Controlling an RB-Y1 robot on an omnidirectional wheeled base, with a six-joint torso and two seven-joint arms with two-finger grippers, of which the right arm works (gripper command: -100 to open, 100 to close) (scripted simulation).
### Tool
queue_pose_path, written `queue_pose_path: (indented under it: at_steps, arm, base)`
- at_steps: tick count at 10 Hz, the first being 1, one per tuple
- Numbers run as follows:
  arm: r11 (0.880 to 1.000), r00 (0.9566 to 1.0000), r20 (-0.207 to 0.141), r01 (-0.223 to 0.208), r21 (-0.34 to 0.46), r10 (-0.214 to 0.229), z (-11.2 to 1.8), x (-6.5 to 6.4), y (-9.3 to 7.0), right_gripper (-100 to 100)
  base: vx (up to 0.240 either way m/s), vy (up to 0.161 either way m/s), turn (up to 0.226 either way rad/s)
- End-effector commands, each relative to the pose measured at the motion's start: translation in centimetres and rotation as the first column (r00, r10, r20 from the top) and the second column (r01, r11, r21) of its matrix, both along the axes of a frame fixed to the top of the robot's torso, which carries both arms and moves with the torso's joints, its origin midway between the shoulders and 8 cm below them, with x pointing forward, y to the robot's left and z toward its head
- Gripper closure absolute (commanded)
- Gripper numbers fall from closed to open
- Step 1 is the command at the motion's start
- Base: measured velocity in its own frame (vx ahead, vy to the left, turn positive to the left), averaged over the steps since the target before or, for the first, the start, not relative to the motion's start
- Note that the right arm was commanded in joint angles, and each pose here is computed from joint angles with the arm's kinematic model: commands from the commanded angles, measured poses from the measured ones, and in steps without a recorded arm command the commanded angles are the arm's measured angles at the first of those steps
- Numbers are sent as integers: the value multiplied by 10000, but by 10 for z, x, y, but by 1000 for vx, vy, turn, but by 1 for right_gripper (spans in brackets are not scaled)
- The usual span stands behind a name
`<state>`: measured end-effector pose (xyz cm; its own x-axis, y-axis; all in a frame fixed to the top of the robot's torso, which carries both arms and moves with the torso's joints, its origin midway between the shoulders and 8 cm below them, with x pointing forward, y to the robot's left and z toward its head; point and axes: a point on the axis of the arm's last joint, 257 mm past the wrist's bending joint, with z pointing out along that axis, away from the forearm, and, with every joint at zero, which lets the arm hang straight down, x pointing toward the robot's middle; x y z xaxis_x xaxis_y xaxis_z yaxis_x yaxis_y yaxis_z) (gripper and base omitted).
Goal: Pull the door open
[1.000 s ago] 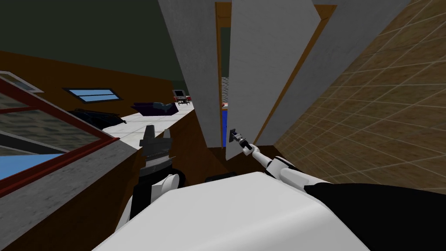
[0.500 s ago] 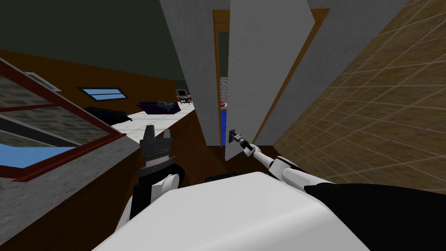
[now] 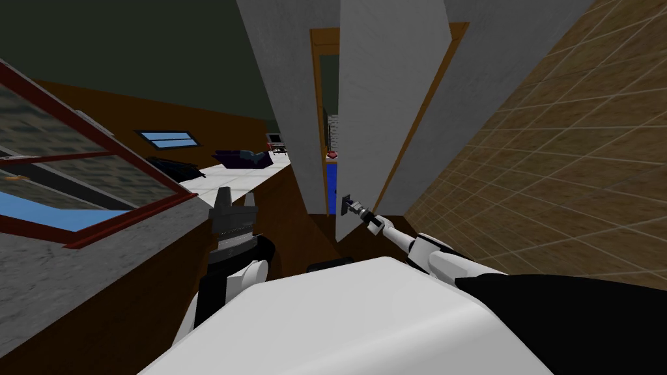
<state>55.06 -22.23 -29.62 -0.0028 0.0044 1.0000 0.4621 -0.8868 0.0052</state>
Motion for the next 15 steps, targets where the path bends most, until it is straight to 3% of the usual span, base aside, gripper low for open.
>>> queue_pose_path:
  at_steps: [1, 2, 5, 10, 11, 12, 15]
  arm:
    - [9995, 9995, -21, -313, 43, 313, 0, -6, 2, 100]
    - [9998, 9998, -39, -204, 4, 204, -1, -5, 2, 100]
    - [9970, 9970, -35, -771, 19, 771, -2, -16, 5, 100]
    - [9881, 9881, -23, -1540, 42, 1540, 0, -31, 5, 100]
    - [9863, 9863, -29, -1648, 46, 1648, 0, -33, 5, 100]
    - [9874, 9874, -56, -1583, 21, 1583, -2, -32, 6, 100]
    - [9818, 9818, -51, -1897, 30, 1897, -2, -39, 5, 100]
  base:
    - [-155, -183, 43]
    - [-68, -80, 24]
    - [-142, -155, 86]
    - [-145, -166, 79]
    - [-114, -162, 60]
    - [-53, -71, 23]
    - [-101, -132, 104]
